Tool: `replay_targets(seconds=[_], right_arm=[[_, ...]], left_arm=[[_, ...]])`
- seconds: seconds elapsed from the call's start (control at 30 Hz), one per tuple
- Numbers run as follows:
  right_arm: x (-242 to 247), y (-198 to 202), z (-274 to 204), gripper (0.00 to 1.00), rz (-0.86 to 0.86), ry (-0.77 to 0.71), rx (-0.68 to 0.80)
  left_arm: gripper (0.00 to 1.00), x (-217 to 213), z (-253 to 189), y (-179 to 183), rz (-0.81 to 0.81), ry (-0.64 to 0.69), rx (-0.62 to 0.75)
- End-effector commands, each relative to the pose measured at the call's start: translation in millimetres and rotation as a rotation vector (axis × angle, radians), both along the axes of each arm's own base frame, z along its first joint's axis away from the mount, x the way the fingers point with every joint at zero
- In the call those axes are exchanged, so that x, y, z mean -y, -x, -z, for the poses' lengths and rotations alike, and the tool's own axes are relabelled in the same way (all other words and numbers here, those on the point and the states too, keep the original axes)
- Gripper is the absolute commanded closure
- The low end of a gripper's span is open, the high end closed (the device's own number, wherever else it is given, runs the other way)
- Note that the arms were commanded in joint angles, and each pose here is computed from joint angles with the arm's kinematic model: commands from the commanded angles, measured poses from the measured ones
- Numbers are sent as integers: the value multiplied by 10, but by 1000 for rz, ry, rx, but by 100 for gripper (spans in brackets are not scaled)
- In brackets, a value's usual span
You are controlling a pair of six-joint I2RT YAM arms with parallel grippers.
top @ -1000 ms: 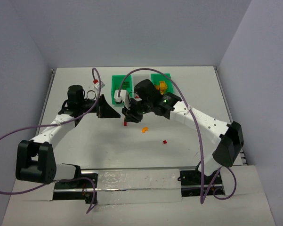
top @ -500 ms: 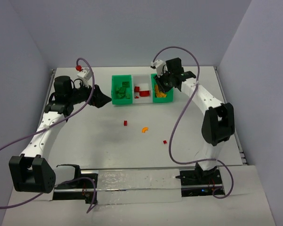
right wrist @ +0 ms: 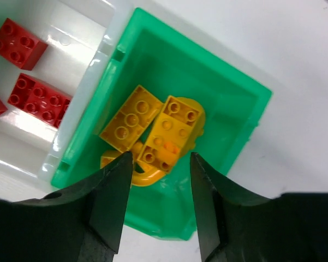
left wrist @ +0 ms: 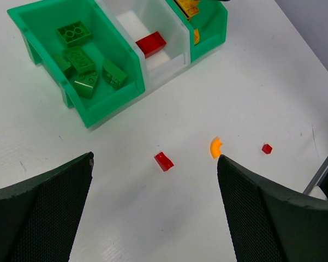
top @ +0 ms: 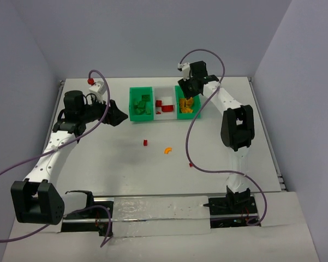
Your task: Sort the legos into containers by color
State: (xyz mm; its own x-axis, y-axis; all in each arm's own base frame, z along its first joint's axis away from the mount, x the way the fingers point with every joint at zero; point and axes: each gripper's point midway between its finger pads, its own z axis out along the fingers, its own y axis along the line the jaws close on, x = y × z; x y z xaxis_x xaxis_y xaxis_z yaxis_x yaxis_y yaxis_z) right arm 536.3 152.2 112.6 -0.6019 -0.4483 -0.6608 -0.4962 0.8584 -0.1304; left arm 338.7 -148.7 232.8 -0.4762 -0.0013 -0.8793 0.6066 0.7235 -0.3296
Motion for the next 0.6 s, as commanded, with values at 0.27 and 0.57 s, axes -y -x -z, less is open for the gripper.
replay_targets(seconds=[0.27, 0.57], right_arm=[[-64, 255, -672, 36, -63, -82, 57], [50, 2219, -405, 40, -438, -22, -173]], left_arm=[[1, 13, -99, -34, -3, 7, 43], [1, 31, 2, 132, 99, -61, 62]])
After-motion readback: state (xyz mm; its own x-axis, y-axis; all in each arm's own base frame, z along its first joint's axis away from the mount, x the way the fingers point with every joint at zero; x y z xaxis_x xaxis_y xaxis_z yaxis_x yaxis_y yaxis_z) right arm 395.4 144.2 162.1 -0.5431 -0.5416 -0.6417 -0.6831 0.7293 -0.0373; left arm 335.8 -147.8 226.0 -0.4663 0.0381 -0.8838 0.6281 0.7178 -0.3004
